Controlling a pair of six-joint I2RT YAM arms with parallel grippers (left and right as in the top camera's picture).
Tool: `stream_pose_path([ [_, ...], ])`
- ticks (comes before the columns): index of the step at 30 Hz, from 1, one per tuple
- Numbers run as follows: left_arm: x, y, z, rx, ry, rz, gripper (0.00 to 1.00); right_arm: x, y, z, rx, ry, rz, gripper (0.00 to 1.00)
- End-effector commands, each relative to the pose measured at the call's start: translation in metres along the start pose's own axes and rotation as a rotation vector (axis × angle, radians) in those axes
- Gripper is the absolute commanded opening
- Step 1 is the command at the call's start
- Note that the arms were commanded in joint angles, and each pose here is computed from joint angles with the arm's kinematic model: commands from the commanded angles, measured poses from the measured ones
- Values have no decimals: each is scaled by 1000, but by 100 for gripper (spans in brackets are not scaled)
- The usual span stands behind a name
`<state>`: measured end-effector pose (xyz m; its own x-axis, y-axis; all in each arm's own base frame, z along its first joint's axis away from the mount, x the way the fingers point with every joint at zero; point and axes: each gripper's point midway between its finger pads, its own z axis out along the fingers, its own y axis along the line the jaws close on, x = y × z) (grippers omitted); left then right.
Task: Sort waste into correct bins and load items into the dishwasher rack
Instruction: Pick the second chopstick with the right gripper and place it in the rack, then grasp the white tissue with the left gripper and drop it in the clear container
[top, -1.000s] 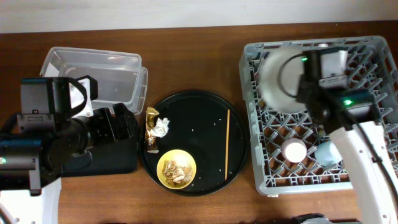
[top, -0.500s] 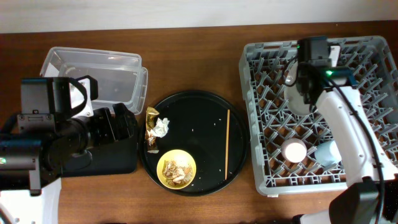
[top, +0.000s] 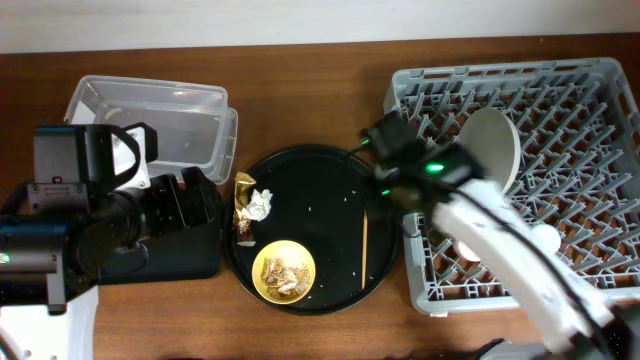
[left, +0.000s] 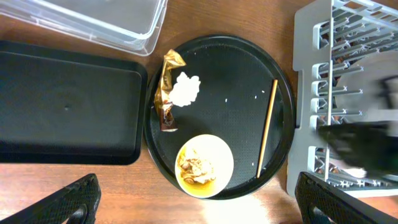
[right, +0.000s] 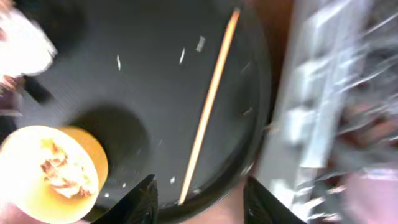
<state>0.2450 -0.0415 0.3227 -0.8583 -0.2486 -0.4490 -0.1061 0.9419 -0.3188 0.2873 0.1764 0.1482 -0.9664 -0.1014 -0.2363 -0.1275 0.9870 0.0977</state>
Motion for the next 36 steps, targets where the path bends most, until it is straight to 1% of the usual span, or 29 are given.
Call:
stream_pose_path([
  [1,-2,1,-2,-6,-8,11,100,27,-4,66,105,148,140,44],
  [3,-1,1,-2,-6,-7,11,100,29,-10,111,133,217,166,43],
  [6,-1,1,-2,-7,-4,10,99,42,-5,147,110,313,160,25],
  [8,-1,1,-2,-7,-4,10,99,46,-6,153,117,329,160,18],
  [10,-1,1,-2,-7,-4,10,99,45,-6,152,115,326,161,4],
  [12,-1,1,-2,-7,-4,10,99,40,-5,140,115,318,161,4],
  [13,0,1,-2,-8,-3,10,99,32,-5,127,110,290,145,4],
  [15,0,1,-2,-8,-3,10,99,4,-6,83,78,171,111,4],
  [16,0,1,-2,-7,-3,10,99,-14,-10,51,46,78,89,4],
  [17,0,1,-2,-7,-3,10,99,-25,-16,31,26,15,83,4],
  [18,0,1,-2,-7,-3,10,99,-48,-42,-12,0,-129,80,4],
  [19,-1,1,-2,-7,-4,10,99,-57,-63,-27,14,-183,95,4],
  [21,-1,1,-2,-7,-6,10,99,-63,-101,-34,45,-203,112,4],
  [22,-2,1,-2,-4,-11,12,99,-59,-121,-19,39,-139,127,4],
  [24,-4,0,-2,-3,-18,14,99,-53,-128,1,39,-63,99,4],
  [26,-4,0,-2,-3,-18,14,99,-52,-129,20,46,-17,76,4],
  [27,-4,0,-2,-3,-17,14,99,-54,-130,24,55,-14,76,17],
  [28,-2,1,-2,-4,-12,13,99,-58,-128,24,43,-28,73,34],
  [29,-1,1,-2,-6,-7,12,99,-61,-122,19,13,-44,67,39],
  [30,1,1,-2,-8,1,10,99,-67,-105,1,-64,-81,28,44],
  [32,1,1,-2,-8,2,13,99,-72,-90,-29,-119,-149,5,46],
  [34,-3,-2,5,-4,-7,104,99,-71,-67,-73,-158,-258,-42,47],
  [35,-3,-1,21,-30,3,130,99,-65,-53,-100,-183,-325,-59,48],
  [36,2,0,44,-49,43,156,99,-60,-46,-116,-196,-363,-63,48],
])
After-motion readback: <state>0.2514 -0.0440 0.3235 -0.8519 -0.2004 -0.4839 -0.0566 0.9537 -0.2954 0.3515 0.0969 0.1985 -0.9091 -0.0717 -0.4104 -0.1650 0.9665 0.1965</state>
